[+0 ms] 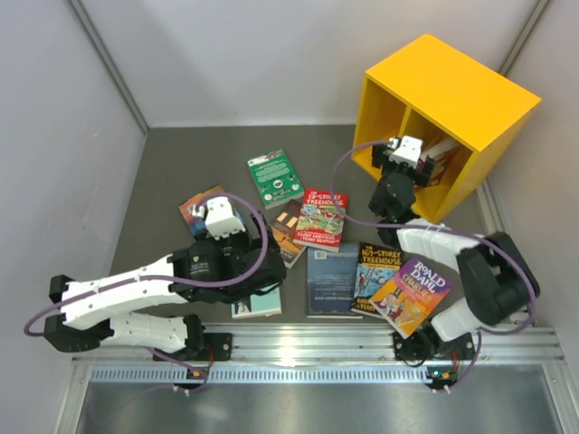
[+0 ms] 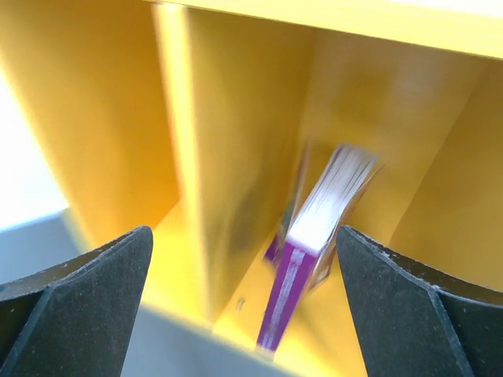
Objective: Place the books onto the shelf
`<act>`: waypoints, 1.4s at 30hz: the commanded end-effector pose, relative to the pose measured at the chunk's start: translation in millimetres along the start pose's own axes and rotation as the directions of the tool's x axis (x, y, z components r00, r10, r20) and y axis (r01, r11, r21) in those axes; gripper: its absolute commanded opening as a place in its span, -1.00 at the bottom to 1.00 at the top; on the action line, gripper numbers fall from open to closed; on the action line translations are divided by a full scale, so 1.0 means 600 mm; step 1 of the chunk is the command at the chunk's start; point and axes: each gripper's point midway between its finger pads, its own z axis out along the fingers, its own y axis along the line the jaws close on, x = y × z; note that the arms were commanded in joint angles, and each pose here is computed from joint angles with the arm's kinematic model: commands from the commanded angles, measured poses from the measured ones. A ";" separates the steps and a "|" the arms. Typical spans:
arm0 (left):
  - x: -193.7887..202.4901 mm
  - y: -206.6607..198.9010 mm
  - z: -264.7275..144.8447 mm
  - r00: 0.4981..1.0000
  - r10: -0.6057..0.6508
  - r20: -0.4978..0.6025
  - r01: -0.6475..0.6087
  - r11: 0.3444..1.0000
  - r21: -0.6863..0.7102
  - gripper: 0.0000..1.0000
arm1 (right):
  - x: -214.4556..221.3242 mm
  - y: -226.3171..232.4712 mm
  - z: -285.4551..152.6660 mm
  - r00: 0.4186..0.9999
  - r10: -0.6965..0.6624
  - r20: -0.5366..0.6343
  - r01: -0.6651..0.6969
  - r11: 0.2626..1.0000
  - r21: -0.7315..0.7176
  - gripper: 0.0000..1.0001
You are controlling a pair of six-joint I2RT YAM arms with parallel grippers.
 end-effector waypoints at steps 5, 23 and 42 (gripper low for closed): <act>-0.017 -0.008 -0.006 0.998 -0.056 0.021 0.054 0.994 0.098 0.97 | -0.026 0.054 -0.149 0.923 0.139 -0.359 -0.236 0.941 -0.242 1.00; 0.009 -0.045 -0.032 0.996 0.024 -0.082 0.004 0.948 0.320 0.97 | 0.179 0.191 -0.395 0.179 -0.131 -0.975 -0.660 0.719 -0.218 0.99; 0.008 0.011 -0.061 0.978 -0.011 -0.210 0.069 0.960 0.271 0.93 | 0.335 0.206 -0.427 0.009 -0.040 -0.999 -0.657 0.753 -0.036 0.99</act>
